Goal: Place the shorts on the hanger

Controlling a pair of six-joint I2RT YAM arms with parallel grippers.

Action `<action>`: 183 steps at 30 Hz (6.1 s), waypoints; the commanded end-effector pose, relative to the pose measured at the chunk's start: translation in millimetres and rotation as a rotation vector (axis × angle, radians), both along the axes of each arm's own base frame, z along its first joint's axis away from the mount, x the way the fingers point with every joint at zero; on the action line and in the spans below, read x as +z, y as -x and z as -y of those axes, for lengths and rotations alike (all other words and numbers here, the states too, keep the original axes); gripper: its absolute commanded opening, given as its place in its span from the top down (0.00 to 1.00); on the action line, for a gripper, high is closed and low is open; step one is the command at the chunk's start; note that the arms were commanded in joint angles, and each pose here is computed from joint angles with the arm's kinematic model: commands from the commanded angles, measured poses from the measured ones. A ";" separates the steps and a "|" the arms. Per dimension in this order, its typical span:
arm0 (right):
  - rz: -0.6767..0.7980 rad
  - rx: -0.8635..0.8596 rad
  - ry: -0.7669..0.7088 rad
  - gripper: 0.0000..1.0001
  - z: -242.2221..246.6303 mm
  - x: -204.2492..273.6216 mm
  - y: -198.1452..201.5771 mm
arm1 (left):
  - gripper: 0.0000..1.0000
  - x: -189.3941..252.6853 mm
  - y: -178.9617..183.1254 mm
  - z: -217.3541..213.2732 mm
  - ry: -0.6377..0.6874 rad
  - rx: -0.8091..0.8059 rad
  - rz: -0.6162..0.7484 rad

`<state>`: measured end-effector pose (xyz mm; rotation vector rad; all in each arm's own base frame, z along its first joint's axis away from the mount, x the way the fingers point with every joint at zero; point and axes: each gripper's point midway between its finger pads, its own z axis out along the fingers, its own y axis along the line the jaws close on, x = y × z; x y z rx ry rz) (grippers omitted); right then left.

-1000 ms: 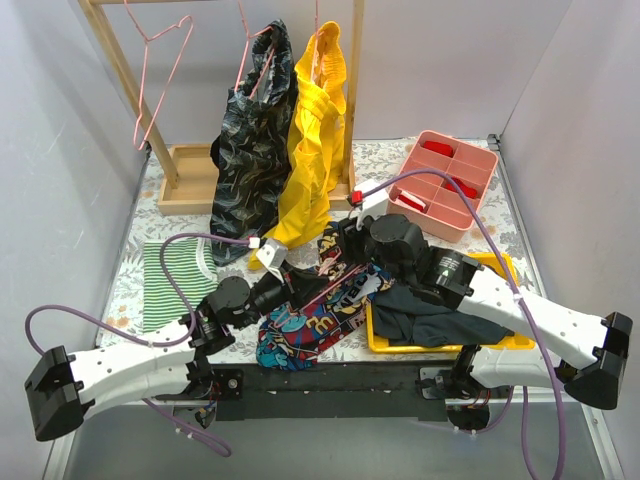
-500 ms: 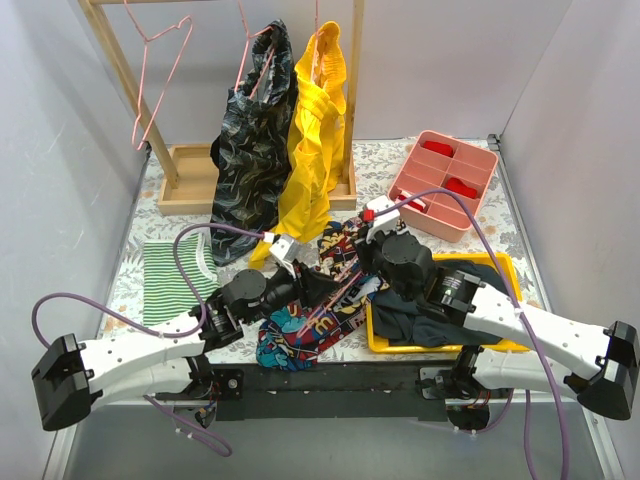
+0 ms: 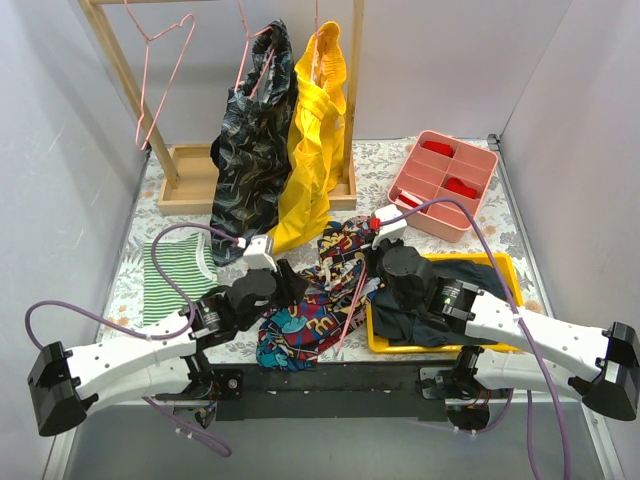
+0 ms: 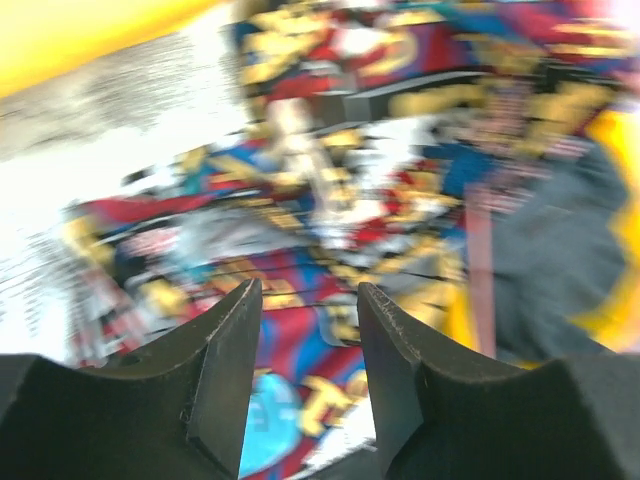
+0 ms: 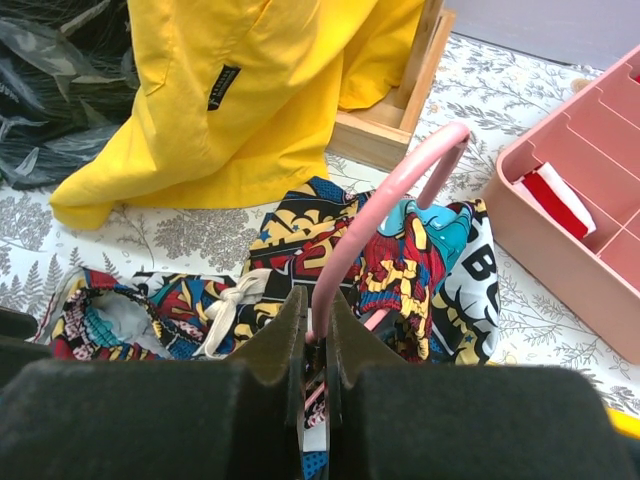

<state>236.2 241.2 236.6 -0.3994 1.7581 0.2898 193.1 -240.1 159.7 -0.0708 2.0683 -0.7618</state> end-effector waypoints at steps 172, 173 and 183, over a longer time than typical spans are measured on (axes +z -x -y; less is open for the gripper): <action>0.088 0.170 -0.152 0.01 -41.6 217.0 -13.4 | 1.00 123.7 28.3 17.0 -0.261 -0.309 0.212; 0.103 0.191 -0.168 0.02 -41.9 222.5 -10.1 | 1.00 121.9 32.0 13.1 -0.258 -0.315 0.200; 0.181 0.292 -0.277 0.02 -69.8 256.6 -8.6 | 1.00 129.3 69.9 -64.2 -0.177 -0.241 0.069</action>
